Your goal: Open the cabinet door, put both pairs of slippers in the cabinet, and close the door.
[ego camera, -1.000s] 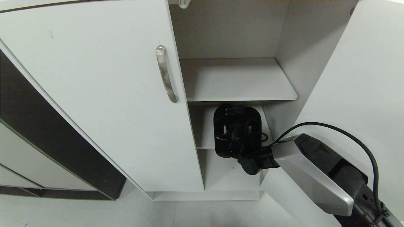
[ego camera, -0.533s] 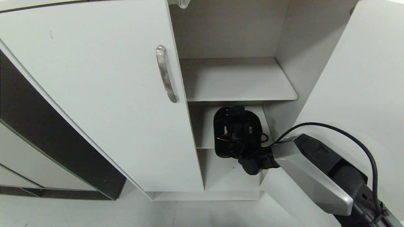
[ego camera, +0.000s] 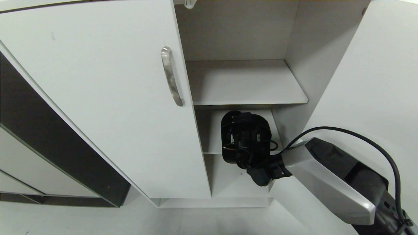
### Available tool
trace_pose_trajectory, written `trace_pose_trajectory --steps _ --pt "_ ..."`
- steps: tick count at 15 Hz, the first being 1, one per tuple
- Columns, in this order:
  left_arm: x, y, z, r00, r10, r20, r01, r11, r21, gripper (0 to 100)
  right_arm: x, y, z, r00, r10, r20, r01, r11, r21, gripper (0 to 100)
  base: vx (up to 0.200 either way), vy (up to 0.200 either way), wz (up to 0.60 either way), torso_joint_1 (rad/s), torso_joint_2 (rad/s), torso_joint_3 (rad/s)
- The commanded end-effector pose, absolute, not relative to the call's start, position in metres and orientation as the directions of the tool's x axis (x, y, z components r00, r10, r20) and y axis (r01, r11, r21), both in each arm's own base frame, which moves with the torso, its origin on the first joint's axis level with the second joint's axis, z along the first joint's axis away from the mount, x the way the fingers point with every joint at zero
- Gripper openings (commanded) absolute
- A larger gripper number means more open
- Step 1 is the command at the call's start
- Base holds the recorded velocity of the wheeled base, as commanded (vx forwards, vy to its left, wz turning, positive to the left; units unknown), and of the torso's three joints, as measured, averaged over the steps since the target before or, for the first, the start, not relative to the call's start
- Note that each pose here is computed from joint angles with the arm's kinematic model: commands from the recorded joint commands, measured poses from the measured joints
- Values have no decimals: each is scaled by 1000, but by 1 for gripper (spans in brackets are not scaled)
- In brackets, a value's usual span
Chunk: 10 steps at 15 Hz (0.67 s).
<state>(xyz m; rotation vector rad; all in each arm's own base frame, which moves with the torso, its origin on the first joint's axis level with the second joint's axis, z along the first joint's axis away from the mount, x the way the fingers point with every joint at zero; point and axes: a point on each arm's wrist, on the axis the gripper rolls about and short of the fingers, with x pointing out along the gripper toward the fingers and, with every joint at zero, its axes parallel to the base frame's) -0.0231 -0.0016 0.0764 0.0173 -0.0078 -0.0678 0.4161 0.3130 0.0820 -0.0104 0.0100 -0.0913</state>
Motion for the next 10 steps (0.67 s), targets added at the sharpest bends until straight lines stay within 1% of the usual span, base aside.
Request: trace_pose_trajectory --steps 1,4,8,9,10 --pt "-23 -2 76 998 -67 6 67 998 17 0 398 313 96 998 -69 -7 69 998 -8 100 0 0 0 0 0 0" --pt "-23 -2 76 998 -67 6 67 998 17 0 369 311 107 999 -35 2 35 999 1 100 0 0 0 0 0 0" --pt "-23 -2 76 998 -67 6 67 998 17 0 324 300 108 1000 15 -22 -15 1000 -12 100 0 0 0 0 0 0" --pt "-23 -2 76 998 -67 6 67 998 17 0 319 298 107 999 20 -25 -20 1000 -15 100 0 0 0 0 0 0" --pt "-23 -2 76 998 -67 6 67 998 17 0 305 292 106 999 33 -33 -34 999 -23 100 -200 0 0 7 -2 2"
